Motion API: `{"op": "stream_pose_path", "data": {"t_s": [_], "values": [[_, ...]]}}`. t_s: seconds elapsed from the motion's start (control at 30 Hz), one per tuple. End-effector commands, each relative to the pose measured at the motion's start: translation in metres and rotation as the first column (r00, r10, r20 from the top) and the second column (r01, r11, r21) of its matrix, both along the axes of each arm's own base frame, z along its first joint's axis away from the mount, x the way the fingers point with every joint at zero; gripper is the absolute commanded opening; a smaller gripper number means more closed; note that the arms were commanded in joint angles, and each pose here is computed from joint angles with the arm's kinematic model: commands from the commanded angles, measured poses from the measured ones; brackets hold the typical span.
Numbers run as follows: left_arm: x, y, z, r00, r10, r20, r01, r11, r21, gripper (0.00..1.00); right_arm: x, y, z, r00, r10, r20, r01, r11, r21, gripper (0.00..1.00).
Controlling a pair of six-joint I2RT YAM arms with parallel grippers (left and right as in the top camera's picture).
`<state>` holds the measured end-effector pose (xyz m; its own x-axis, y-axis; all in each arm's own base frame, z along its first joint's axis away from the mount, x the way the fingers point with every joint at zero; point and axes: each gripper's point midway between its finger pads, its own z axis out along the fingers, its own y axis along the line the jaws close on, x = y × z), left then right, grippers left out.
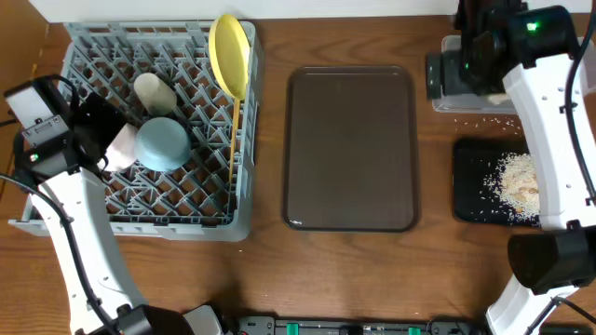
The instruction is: Sort waste into correct bins and load items into the dishwasher
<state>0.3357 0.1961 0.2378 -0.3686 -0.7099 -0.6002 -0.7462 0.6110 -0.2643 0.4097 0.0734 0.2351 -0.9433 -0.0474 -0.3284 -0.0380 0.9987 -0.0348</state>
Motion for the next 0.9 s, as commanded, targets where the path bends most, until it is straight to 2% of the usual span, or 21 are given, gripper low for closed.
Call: {"op": "stream_pose_path", "data": {"t_s": [0.0, 0.17, 0.87], "values": [[0.0, 0.003, 0.0, 1.0, 0.002, -0.005, -0.002, 1.0, 0.009, 0.94, -0.012, 0.0, -0.01, 0.998, 0.029, -0.063, -0.031, 0.999, -0.03, 0.99], [0.0, 0.003, 0.0, 1.0, 0.003, -0.005, -0.003, 1.0, 0.009, 0.94, -0.032, 0.003, -0.015, 0.989, 0.046, -0.14, -0.053, 0.998, -0.045, 0.99], [0.0, 0.003, 0.0, 1.0, 0.003, -0.005, -0.003, 1.0, 0.009, 0.94, -0.044, -0.007, -0.016, 0.981, 0.049, -0.189, -0.07, 0.992, -0.106, 0.99]]}}
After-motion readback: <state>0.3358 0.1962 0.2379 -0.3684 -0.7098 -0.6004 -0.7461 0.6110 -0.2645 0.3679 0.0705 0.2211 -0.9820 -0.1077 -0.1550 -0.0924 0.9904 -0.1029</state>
